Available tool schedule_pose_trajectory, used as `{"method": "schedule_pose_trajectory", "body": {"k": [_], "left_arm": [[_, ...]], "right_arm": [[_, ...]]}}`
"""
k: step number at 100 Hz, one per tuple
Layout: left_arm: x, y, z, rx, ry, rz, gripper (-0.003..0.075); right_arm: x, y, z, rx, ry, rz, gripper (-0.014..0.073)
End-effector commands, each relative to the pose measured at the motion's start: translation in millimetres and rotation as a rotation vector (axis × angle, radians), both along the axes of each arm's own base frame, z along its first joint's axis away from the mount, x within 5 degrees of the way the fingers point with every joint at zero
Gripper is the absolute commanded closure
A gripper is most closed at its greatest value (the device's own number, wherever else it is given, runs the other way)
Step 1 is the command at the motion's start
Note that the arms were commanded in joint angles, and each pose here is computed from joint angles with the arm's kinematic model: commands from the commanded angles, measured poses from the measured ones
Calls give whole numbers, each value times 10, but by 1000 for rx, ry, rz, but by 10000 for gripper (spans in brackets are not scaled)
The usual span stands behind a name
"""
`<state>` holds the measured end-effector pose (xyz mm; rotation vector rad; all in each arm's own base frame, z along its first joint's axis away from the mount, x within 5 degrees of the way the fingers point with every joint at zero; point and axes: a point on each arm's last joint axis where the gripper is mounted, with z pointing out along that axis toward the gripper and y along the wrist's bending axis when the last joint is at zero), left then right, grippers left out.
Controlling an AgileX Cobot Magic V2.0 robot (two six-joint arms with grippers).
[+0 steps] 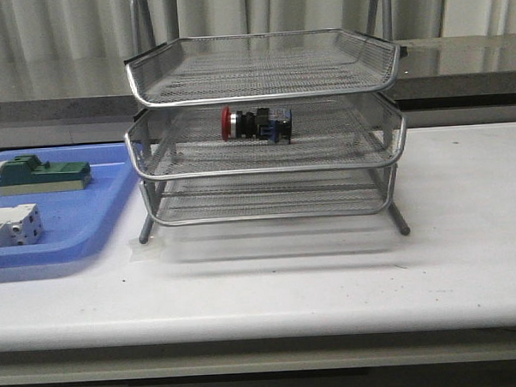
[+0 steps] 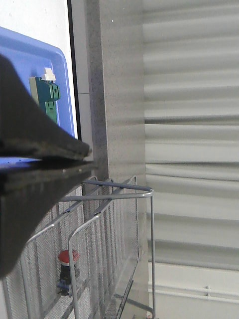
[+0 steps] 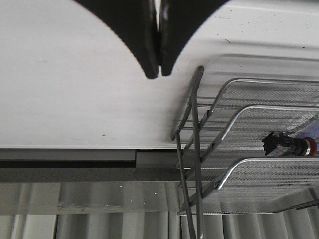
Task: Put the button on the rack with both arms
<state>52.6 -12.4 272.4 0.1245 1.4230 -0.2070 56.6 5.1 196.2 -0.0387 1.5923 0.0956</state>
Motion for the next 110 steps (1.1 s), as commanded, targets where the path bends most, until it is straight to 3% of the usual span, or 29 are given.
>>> {"method": "schedule_pose_trajectory", "body": {"k": [1, 89, 110], "left_arm": [[-11, 34, 141, -38, -75, 31, 740], [-13, 43, 157, -44, -92, 40, 740], [-11, 35, 142, 131, -117, 66, 740]], "right_arm": [[-28, -8, 148, 3, -124, -6, 655], [-28, -8, 148, 3, -124, -6, 655], [-28, -8, 148, 3, -124, -6, 655]]}}
